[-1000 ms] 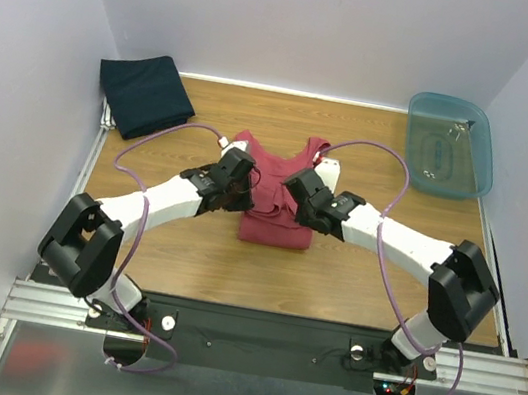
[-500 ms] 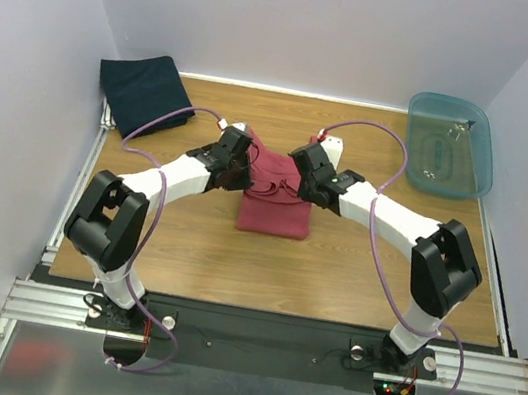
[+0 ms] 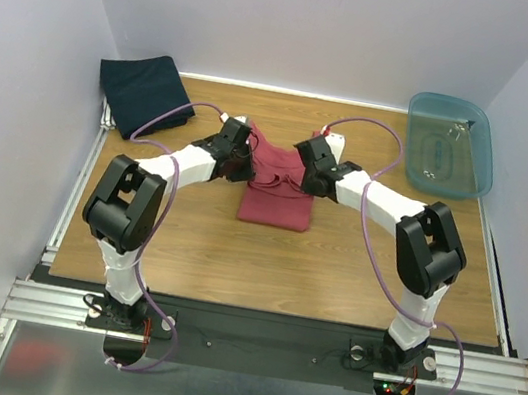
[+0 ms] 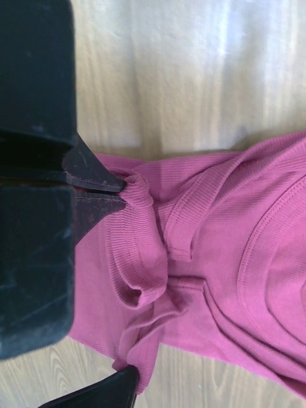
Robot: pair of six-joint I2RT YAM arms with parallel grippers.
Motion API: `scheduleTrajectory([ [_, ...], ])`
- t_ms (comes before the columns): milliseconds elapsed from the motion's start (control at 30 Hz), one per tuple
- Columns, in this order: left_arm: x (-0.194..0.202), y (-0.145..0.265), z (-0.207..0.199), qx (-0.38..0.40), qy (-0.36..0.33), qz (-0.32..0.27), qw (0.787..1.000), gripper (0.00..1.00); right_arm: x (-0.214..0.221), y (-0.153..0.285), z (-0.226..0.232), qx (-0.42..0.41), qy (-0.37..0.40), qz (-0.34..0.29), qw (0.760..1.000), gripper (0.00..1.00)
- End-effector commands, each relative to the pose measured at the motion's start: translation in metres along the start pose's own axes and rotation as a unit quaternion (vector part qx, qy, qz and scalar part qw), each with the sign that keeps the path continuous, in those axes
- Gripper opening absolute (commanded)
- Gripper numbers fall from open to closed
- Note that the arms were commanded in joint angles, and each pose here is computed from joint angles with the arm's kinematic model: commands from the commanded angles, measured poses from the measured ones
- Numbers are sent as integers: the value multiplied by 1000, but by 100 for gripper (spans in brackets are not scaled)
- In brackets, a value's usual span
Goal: Fold and stack the tank tops
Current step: Fold the tank top
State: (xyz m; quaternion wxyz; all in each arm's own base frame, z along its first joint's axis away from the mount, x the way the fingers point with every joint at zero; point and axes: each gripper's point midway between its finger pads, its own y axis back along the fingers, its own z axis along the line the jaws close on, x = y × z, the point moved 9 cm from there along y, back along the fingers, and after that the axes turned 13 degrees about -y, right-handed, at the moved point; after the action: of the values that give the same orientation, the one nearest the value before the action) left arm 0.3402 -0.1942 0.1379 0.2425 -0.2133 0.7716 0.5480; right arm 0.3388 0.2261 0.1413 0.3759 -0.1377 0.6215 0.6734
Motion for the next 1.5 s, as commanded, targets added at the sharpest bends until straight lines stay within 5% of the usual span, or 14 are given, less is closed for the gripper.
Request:
scheduleTrajectory([
  [0, -33, 3, -9, 39, 0, -49, 998, 0, -30, -2, 19, -33, -22, -41, 998, 3],
  [167, -49, 8, -13, 58, 10, -75, 995, 43, -45, -6, 17, -33, -37, -48, 998, 53],
  [200, -55, 14, -14, 60, 11, -87, 994, 46, -51, -4, 19, -36, -38, -54, 997, 65],
  [300, -69, 25, -11, 59, 18, -109, 992, 51, -61, 1, 20, -39, -37, -67, 996, 77],
  [400, -74, 37, -10, 56, 20, -119, 991, 51, -66, 13, 19, -55, -39, -69, 995, 77],
  [500, -63, 39, -7, 58, 25, -103, 993, 40, -55, 22, 17, -83, -34, -41, 995, 54],
  [533, -57, 39, -8, 61, 26, -96, 993, 34, -52, 24, 16, -84, -31, -36, 995, 46],
  [600, -37, 39, -9, 67, 26, -72, 995, 7, -35, 28, 12, -87, -23, -19, 996, 33],
  [667, -15, 35, -9, 66, 22, -46, 997, 0, -20, 29, 7, -83, -17, -6, 996, 33],
  [933, 25, 19, -24, 85, 10, 7, 996, 0, 2, 15, 2, -74, -6, 22, 997, 31],
  [1467, -22, -23, -37, 74, 0, -17, 997, 2, -14, -15, 27, -56, 18, -8, 998, 33],
])
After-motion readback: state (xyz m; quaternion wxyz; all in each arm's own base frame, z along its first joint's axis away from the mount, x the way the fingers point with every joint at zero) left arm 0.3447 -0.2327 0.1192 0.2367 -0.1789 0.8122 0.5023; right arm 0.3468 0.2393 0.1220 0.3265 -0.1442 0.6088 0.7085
